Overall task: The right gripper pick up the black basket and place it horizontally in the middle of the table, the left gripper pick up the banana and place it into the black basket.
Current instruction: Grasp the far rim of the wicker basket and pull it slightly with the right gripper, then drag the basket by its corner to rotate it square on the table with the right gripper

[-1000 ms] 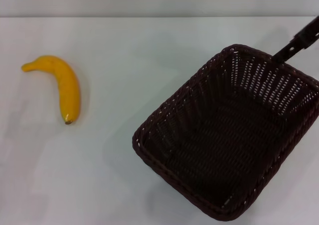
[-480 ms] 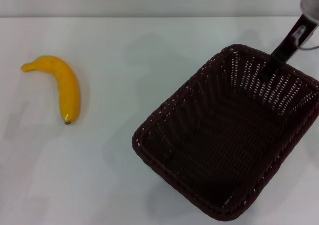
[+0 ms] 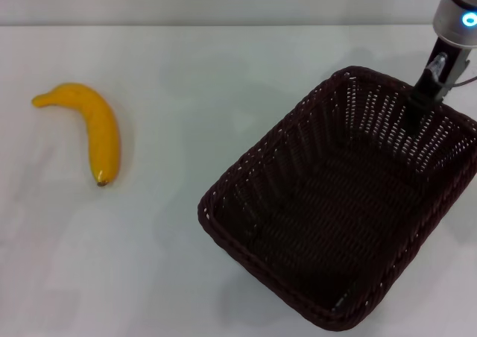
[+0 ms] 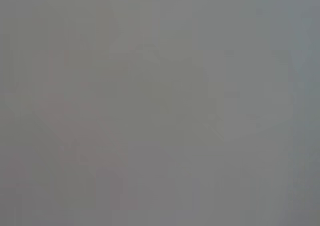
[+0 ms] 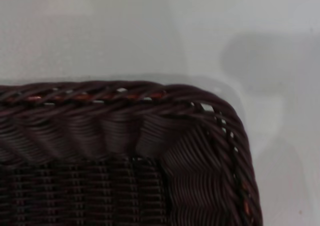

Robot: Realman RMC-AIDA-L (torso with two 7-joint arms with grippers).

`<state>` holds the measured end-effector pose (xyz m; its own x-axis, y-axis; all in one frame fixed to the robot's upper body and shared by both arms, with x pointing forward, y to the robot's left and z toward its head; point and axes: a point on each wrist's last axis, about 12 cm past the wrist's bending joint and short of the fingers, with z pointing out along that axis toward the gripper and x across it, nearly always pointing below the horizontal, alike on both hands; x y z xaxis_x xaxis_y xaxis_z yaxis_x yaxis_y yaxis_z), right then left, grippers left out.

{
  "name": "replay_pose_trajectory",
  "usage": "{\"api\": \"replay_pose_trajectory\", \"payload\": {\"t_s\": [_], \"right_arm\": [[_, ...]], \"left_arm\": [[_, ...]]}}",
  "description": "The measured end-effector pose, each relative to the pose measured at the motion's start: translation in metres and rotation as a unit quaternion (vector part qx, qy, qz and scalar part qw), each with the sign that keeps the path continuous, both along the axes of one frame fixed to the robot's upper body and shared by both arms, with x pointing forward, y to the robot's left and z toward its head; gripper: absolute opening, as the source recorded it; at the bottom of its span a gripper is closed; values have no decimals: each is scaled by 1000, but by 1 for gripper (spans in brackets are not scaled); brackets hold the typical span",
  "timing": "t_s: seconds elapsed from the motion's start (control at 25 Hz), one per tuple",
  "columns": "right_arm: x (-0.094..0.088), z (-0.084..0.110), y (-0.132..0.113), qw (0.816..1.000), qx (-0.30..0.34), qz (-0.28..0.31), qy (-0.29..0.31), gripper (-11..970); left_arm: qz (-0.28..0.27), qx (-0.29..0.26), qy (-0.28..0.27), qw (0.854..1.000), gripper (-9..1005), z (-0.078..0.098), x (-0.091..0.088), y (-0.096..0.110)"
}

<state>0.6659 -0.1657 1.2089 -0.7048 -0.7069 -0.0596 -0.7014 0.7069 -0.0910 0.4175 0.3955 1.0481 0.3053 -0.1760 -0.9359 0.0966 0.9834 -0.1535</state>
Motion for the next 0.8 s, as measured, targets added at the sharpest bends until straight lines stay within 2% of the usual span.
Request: {"api": "replay_pose_trajectory", "payload": {"t_s": [0.12, 0.48, 0.56, 0.68, 0.8], "right_arm": [[-1, 2, 1, 999, 8, -32, 4, 605], [-3, 10, 6, 989, 59, -135, 25, 414], [-3, 12, 5, 981, 84, -170, 36, 372], [-4, 14, -6, 966, 112, -230, 45, 244], [-8, 18, -22, 946, 142, -287, 52, 242]], "left_arm": [[3, 11, -3, 1000, 875, 3, -1, 5], [18, 39, -18, 999, 876, 14, -6, 22], [23, 45, -20, 999, 876, 16, -8, 25], [38, 50, -26, 998, 876, 18, -11, 31], [48, 59, -28, 997, 876, 19, -14, 35]]}}
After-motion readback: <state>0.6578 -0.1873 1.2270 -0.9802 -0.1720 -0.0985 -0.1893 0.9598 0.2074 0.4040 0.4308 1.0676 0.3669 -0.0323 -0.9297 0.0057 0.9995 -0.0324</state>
